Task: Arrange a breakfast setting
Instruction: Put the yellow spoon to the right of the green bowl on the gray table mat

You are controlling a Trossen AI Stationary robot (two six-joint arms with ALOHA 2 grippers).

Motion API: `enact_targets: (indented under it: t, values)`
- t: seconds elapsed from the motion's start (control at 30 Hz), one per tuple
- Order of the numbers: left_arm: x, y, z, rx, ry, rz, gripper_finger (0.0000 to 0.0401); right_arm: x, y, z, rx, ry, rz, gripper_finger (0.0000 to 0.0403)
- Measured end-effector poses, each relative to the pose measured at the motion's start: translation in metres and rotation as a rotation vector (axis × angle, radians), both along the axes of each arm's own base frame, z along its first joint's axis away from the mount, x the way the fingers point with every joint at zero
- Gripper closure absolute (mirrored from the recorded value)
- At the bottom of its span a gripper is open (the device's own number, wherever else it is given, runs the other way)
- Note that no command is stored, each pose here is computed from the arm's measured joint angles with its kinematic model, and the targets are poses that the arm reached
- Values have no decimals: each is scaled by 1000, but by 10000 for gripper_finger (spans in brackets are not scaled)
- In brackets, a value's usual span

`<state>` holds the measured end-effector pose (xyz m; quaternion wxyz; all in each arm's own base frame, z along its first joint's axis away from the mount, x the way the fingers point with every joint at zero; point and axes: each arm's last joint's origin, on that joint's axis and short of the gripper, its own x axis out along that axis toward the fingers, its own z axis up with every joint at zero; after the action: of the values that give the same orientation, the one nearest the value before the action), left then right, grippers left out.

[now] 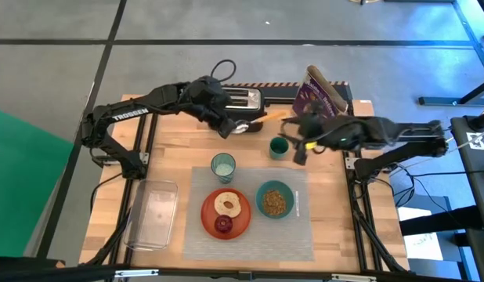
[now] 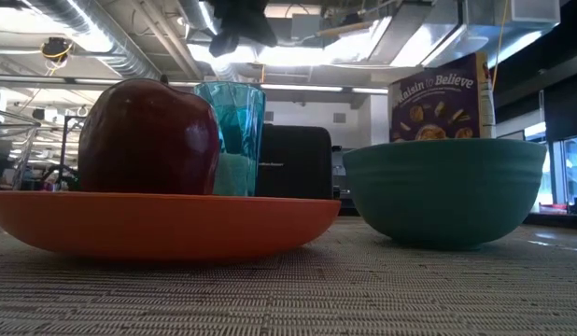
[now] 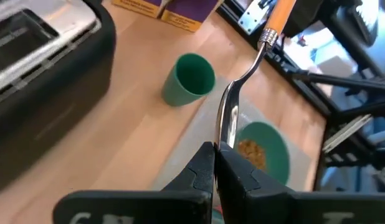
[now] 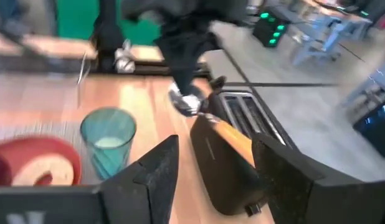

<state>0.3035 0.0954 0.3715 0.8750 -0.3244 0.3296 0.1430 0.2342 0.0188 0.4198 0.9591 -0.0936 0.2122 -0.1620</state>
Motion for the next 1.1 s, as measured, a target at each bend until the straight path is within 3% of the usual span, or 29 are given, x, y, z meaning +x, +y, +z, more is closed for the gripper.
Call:
enact_targets:
  t: [0.23, 0.4, 0.83, 1.1]
  values:
    - [7, -14, -3, -50, 7, -15, 400, 48, 7, -12, -181, 180, 114, 226]
    - [11, -26, -6, -43, 23, -52, 401, 72, 12, -25, -225, 297, 202, 227]
    - [22, -55, -12, 2, 54, -93, 401, 101, 17, -56, -215, 421, 233, 232]
    - [22, -57, -12, 6, 55, -91, 401, 98, 16, -59, -167, 446, 186, 313]
